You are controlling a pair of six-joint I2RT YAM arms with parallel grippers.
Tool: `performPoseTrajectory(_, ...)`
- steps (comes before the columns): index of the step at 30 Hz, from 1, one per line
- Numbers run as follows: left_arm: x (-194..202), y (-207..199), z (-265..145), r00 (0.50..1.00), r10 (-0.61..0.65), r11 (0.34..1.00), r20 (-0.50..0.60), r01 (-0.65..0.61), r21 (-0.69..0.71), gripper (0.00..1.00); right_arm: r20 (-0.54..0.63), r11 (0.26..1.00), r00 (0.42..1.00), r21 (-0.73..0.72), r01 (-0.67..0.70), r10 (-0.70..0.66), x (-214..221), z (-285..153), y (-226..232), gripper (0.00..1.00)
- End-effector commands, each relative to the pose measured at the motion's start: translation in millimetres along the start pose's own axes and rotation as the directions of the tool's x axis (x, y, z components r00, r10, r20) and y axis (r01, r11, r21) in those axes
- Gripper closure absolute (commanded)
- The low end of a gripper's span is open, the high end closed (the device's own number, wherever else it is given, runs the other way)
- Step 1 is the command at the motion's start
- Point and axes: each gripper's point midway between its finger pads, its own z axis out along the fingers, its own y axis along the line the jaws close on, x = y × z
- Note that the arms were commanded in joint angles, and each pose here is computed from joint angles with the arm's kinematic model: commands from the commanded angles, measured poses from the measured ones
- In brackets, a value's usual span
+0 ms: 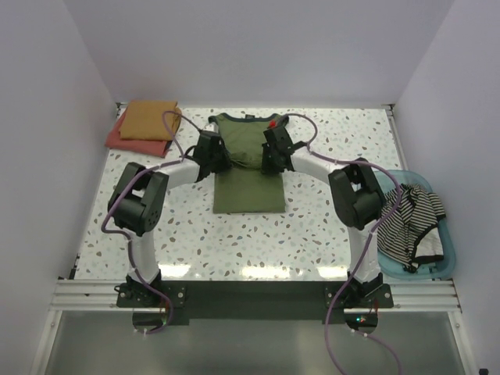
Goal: Fold and stack the tank tops
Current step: Fold the tank top
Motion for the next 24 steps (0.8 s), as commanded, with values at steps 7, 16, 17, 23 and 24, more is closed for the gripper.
performPoseTrajectory(7, -58, -13, 14, 0.994, -0.004, 0.999, 0.109, 0.0, 0.039, 0.76, 0.08, 0.999, 0.996, -0.013, -0.042, 0.043, -46, -3, -1, 0.85)
performPoseTrajectory(16, -69, 3, 24, 0.995, -0.006, 1.0, 0.103, 0.005, 0.008, 0.71, 0.078, 0.999, 0.996, 0.018, -0.047, 0.045, -58, 15, -15, 0.82)
performPoseTrajectory(17, -75, 11, 23, 0.992, 0.001, 1.0, 0.129, 0.003, -0.028, 0.7, 0.075, 0.999, 0.996, 0.025, -0.044, 0.042, -58, 16, -16, 0.79)
performPoseTrajectory(23, -106, 50, 5, 0.981, -0.038, 0.99, 0.188, 0.063, -0.129, 0.61, 0.104, 0.999, 0.994, 0.029, -0.027, 0.024, -68, 5, -15, 0.7)
performPoseTrajectory(24, -108, 58, -1, 0.982, -0.043, 0.986, 0.182, 0.071, -0.154, 0.6, 0.12, 1.0, 0.993, 0.022, -0.021, 0.018, -74, -2, -13, 0.69)
